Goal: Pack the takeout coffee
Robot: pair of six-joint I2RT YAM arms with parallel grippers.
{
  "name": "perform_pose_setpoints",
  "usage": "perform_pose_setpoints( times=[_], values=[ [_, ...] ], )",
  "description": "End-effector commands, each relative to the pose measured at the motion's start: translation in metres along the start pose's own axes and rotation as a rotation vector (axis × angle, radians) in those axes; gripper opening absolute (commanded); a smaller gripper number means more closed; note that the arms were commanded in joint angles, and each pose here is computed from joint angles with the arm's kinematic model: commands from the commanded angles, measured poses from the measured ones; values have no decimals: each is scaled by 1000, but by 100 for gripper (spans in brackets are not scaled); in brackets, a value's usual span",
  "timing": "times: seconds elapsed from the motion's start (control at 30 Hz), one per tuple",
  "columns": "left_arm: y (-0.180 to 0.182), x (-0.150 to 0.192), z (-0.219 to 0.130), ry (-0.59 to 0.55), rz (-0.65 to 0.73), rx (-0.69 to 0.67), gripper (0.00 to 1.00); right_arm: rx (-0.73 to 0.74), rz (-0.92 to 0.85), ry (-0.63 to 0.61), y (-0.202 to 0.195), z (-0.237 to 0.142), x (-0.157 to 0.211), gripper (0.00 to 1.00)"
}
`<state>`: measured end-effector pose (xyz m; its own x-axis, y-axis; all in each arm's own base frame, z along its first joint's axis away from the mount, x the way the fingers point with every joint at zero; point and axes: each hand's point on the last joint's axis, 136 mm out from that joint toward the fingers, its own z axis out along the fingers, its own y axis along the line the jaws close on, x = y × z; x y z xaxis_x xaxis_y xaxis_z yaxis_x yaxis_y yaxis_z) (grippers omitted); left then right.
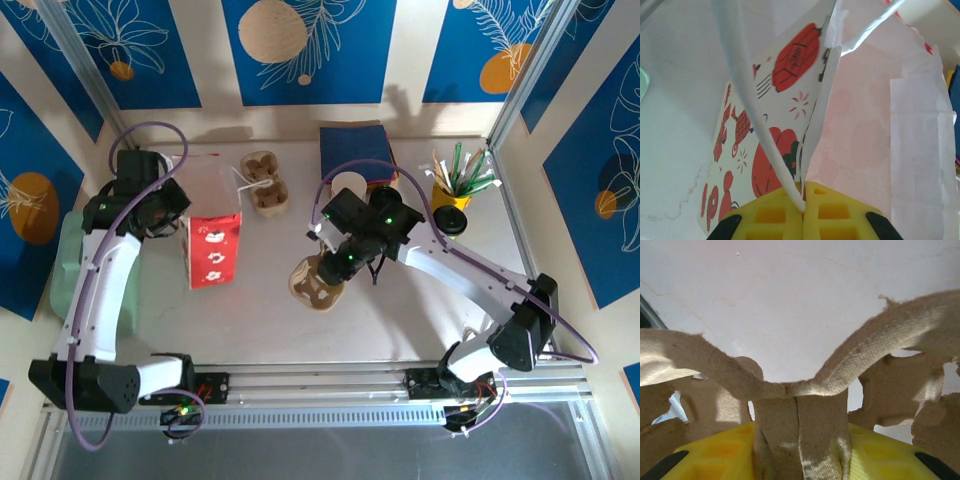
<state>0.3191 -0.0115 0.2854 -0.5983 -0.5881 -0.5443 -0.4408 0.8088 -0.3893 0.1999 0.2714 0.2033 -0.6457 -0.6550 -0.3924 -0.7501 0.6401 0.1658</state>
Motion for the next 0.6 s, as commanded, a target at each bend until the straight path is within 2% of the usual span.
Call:
perform_pose_setpoints(
  times=[0.0, 0.2, 0.57],
  values=[
    [-2, 13, -15, 25, -10, 70, 6, -40, -14, -52, 8, -21, -7, 39],
    [0, 47, -26, 124, 18, 131, 6, -38, -24, -74, 4, -31, -7, 39],
    [-25, 71, -55, 146, 71, 321, 2, -17, -45, -126, -5, -58, -10, 39]
  ],
)
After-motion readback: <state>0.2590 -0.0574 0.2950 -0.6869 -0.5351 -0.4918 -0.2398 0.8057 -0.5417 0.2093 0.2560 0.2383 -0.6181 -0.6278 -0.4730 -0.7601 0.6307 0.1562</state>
